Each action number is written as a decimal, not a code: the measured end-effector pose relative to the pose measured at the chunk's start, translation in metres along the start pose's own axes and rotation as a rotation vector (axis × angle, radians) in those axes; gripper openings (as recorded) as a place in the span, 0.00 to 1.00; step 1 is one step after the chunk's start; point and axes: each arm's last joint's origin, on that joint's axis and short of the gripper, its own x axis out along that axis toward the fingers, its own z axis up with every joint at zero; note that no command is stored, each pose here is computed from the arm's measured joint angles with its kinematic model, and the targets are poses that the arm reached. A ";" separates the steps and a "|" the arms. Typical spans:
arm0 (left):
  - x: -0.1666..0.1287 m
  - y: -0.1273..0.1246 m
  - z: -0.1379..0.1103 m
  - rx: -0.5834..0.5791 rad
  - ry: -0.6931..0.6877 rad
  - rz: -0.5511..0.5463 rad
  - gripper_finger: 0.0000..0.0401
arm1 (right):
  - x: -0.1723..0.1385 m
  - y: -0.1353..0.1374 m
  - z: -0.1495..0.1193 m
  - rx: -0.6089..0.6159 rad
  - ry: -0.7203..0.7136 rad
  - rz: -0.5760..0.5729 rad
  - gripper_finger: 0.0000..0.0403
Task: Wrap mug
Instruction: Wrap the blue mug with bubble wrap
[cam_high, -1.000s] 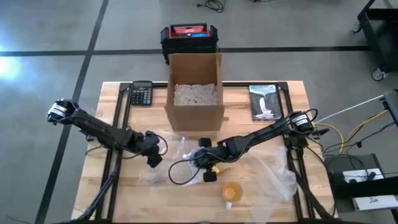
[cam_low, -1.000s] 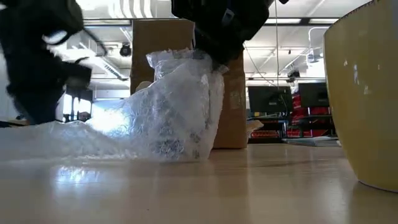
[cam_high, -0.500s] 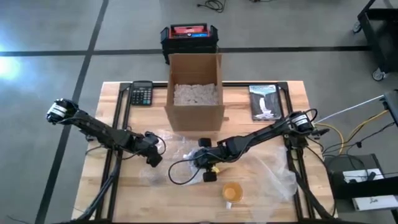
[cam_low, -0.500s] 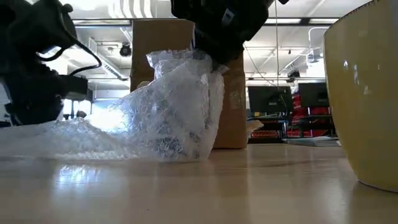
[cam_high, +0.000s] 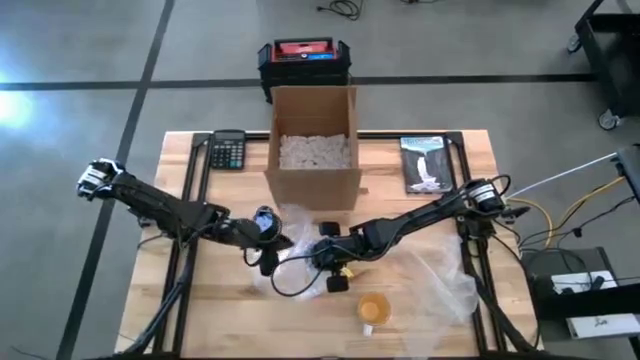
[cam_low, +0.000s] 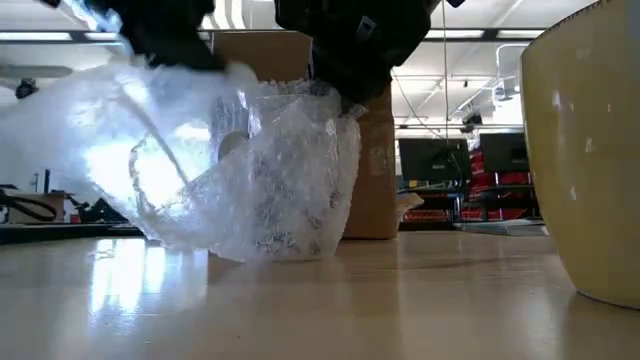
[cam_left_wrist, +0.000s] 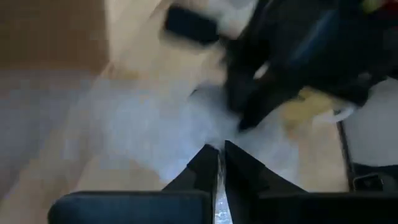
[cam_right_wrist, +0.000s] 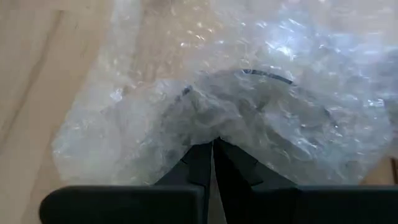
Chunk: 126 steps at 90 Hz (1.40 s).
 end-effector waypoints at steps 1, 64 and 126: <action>0.001 -0.001 0.001 0.006 -0.001 0.000 0.00 | 0.000 0.000 0.000 0.000 -0.001 0.000 0.02; 0.085 -0.024 -0.008 0.165 0.133 0.021 0.00 | -0.027 0.001 0.006 -0.015 0.123 -0.002 0.02; 0.084 -0.021 -0.014 0.179 0.175 0.018 0.01 | -0.020 -0.002 0.021 -0.050 0.069 -0.127 0.02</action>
